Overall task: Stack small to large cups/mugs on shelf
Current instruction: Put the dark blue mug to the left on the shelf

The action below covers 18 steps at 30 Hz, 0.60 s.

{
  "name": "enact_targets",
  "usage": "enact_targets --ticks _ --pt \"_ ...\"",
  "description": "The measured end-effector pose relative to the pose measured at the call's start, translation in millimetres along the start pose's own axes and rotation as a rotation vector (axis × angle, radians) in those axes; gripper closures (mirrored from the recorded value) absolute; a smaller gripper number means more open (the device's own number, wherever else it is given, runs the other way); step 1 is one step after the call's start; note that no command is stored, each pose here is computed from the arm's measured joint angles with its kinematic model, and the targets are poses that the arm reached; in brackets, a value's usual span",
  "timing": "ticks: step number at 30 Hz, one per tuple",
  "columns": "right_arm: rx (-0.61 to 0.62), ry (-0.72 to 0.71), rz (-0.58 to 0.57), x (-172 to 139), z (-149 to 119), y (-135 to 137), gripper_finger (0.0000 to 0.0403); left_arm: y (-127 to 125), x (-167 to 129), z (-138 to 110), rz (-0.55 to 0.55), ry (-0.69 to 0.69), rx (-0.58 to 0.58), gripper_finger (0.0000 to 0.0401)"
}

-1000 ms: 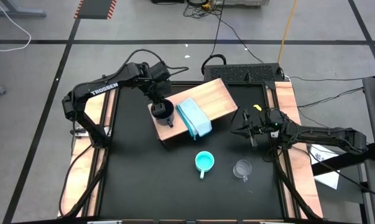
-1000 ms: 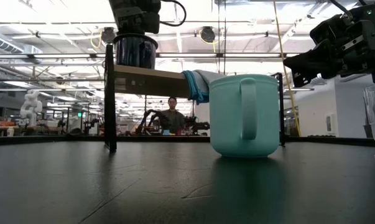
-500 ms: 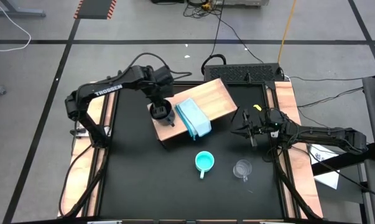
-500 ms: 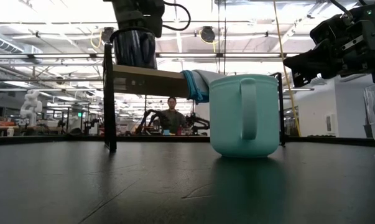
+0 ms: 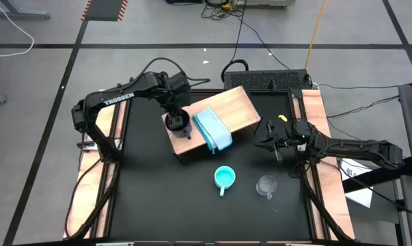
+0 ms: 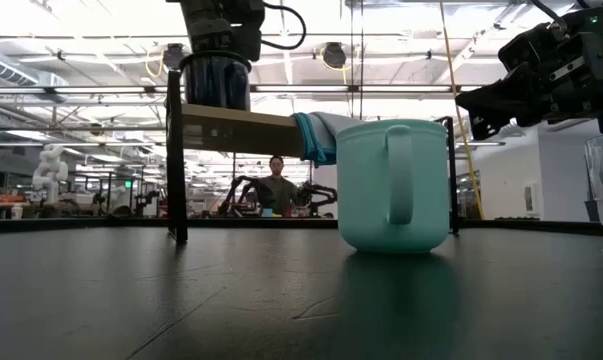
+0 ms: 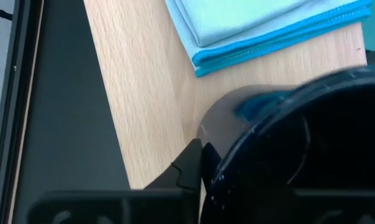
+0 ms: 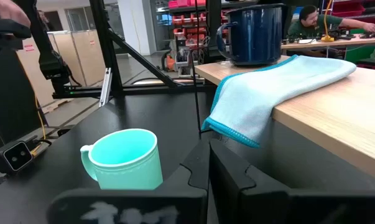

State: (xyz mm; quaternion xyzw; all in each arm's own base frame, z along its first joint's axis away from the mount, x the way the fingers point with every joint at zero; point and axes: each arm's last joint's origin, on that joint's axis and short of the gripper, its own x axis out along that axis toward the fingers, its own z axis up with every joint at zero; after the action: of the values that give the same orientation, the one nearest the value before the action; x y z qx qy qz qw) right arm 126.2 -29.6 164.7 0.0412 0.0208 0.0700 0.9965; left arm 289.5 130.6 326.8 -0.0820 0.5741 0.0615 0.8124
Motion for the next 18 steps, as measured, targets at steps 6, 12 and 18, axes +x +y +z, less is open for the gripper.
enact_targets --ticks 6,12,18 --pt "0.0 0.0 0.0 0.0 0.0 0.0 0.0403 -0.1 -0.1 0.0 -0.001 -0.001 0.0 0.0322" --pt "0.0 0.0 0.0 0.0 -0.1 0.0 0.0403 -0.1 -0.1 0.0 -0.002 -0.001 0.0 0.0315" --pt "0.0 0.0 0.0 0.0 0.0 0.0 0.0403 -0.1 -0.2 0.0 -0.002 -0.001 -0.001 0.0314"
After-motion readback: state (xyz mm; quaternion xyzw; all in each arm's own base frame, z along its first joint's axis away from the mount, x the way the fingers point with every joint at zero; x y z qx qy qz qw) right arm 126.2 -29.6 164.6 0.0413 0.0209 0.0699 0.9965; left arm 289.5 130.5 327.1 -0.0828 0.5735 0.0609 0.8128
